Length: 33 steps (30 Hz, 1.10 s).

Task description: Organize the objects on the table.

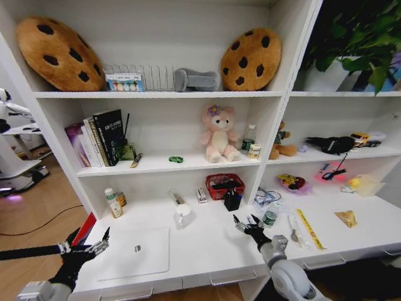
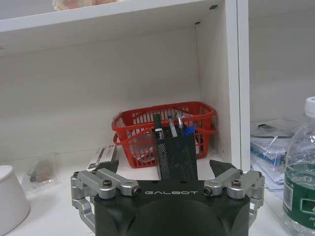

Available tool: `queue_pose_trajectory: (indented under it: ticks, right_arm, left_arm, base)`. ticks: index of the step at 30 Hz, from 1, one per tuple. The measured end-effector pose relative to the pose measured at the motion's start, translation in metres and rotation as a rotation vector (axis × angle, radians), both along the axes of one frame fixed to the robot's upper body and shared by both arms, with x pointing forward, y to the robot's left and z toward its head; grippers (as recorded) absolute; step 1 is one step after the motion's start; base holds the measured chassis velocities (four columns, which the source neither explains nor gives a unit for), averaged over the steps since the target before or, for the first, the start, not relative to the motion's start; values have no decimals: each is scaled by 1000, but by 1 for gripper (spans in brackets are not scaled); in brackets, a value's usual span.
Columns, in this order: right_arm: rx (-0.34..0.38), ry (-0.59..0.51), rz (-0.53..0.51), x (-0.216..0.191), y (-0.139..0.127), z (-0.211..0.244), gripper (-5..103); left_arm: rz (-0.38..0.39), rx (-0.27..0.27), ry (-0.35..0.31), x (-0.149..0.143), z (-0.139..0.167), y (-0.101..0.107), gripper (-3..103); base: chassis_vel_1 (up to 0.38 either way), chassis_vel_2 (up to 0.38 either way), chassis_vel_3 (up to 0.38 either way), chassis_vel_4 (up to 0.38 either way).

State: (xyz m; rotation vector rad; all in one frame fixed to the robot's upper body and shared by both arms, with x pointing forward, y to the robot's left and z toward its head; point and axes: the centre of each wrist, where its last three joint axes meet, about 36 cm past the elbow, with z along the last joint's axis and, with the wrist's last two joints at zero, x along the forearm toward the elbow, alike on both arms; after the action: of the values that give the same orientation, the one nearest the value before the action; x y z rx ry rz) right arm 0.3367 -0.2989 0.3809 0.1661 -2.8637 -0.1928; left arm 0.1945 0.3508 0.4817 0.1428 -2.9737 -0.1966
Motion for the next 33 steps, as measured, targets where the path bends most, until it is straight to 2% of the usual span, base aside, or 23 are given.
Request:
queue_pose_trajectory:
  ticks: [11,23,33]
  right_arm:
    - [-8,-27,1,12,-2,-8,100]
    - [11,6,93,33,2,-7,100]
    - [29,151,5,35,5,-11,100]
  left_arm:
    - [0,0,0,0,0,0,100]
    - [0,0,0,0,0,0,100]
    - [0,0,0,0,0,0,100]
  base:
    - [-109,-120,121,104]
    - [0,-29,28,24]
    - [0,0,0,0]
